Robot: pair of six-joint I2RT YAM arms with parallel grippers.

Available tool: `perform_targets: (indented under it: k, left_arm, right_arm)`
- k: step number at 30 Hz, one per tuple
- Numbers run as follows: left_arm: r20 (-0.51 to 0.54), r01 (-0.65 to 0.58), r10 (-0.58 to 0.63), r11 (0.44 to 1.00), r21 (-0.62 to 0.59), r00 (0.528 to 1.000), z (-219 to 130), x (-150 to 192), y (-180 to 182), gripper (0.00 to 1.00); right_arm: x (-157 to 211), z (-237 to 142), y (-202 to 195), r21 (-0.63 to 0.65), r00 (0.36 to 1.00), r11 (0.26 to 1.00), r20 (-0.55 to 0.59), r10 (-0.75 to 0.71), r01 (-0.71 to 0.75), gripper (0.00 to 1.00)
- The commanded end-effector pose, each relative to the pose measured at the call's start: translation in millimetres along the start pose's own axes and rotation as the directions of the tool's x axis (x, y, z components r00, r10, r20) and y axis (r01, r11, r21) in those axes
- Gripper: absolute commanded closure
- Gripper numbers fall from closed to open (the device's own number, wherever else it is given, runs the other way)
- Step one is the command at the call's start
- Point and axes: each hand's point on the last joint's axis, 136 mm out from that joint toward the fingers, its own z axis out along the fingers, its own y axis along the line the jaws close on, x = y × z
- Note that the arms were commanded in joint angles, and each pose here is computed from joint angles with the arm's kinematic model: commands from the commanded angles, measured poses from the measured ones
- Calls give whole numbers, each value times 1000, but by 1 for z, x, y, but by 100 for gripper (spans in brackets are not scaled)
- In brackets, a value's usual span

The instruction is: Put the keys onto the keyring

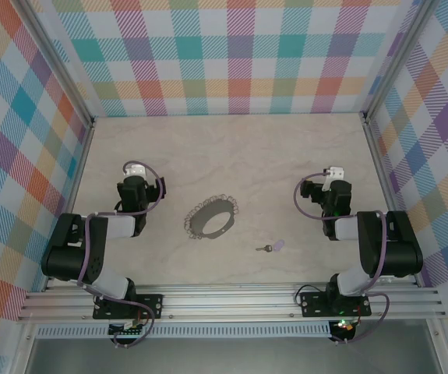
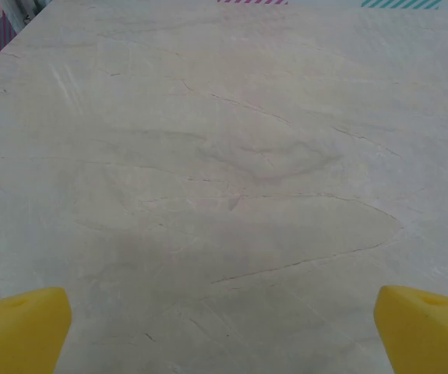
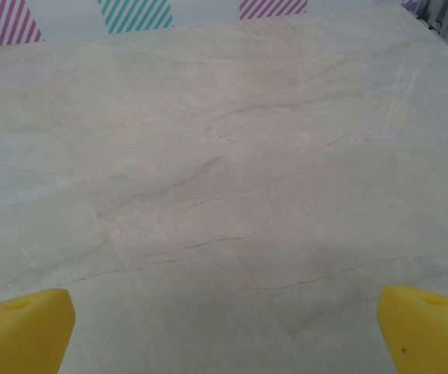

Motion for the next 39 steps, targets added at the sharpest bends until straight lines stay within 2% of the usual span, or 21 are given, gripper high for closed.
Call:
perform_targets:
  k: [1,22,26,30,35,39]
  left_arm:
    - [-2,6,-6,1000,-3,1000,2,-1,2,0]
    - [-27,6,-5,999,39,1000,5,-1,-3,0]
    - [-31,3,-1,999,39,1000,4,-2,-3,3]
    - [-44,4,-3,1000,25,999,1,-14,-1,4]
    - [-21,20,-20,1000,2,1000,-12,-32,4,5]
    - [-35,91,-91,996,5,995,-24,-54,3,7]
  right_arm:
    - [-14,1,4,-11,999,1000,37,0,0,0]
    - [-12,2,4,-11,1000,1000,28,2,-2,0]
    - [-15,0,6,-24,999,1000,37,1,0,2]
    - [-24,-4,9,-34,1000,999,24,-7,8,5]
    - [-37,-12,1,17,1000,1000,18,11,-11,5]
    - [-44,-17,-3,56,992,995,-89,89,-84,5]
